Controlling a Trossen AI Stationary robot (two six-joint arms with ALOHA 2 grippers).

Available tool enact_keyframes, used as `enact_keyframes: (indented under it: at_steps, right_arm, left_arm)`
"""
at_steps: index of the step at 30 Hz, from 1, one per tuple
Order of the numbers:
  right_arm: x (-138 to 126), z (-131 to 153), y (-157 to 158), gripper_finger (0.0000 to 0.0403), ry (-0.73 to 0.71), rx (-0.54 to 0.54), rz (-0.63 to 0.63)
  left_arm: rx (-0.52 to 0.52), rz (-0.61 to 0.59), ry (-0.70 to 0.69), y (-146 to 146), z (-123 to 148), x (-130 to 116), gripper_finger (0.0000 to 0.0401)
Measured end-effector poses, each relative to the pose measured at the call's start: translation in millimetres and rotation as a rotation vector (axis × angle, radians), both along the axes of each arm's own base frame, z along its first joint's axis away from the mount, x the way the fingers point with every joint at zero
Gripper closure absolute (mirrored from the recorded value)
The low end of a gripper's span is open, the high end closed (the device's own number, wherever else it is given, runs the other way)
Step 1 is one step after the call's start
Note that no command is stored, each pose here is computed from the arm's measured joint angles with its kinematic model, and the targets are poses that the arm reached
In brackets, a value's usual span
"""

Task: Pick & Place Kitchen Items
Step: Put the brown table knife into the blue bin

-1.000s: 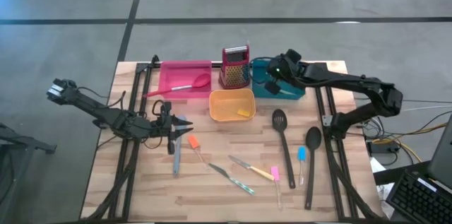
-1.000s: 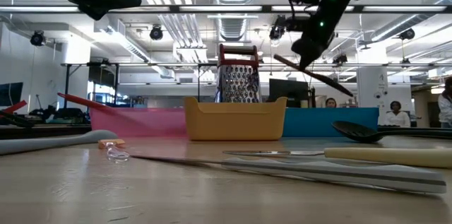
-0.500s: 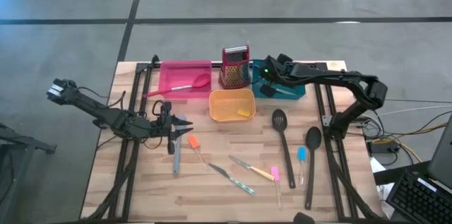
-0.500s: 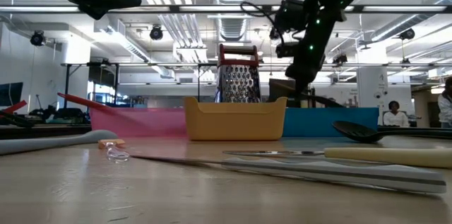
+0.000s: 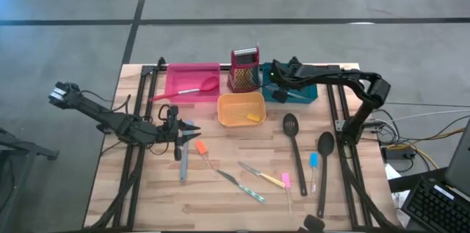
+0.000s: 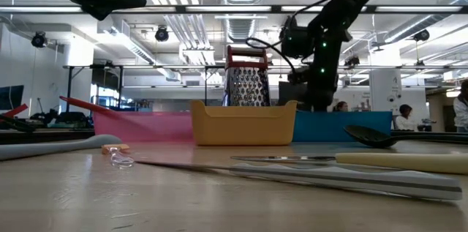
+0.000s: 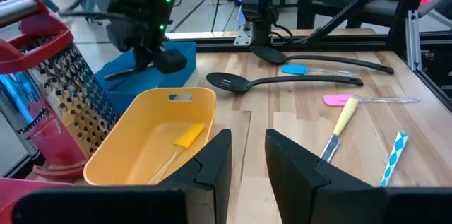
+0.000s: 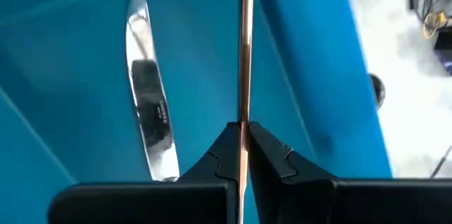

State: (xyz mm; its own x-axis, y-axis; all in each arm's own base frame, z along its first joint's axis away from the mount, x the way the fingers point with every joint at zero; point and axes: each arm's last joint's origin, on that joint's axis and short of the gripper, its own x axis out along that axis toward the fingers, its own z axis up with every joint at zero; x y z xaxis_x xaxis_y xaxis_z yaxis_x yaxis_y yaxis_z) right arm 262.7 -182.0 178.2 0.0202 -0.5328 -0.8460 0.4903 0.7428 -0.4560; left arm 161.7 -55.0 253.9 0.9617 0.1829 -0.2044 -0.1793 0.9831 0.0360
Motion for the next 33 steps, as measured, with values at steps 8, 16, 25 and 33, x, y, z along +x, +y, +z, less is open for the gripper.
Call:
enact_keyframes:
  at_steps: [8,16,25,33]
  right_arm:
    - [-2,-13,-8,0.0394,0.021,0.054,-0.013]
    - [-2,-26,-11,0.0394,0.046,0.112,-0.001]
    - [-2,-27,-13,0.0394,0.053,0.113,0.002]
    - [-2,-23,-13,0.0358,0.053,0.099,0.009]
  left_arm:
    - [0.001,0.0,-0.001,0,0,0,0.0311]
    - [0.003,-0.001,-0.001,0,0,0,0.0311]
    - [0.003,-0.001,-0.001,0,0,0,0.0311]
    - [0.003,-0.001,-0.001,0,0,0,0.0311]
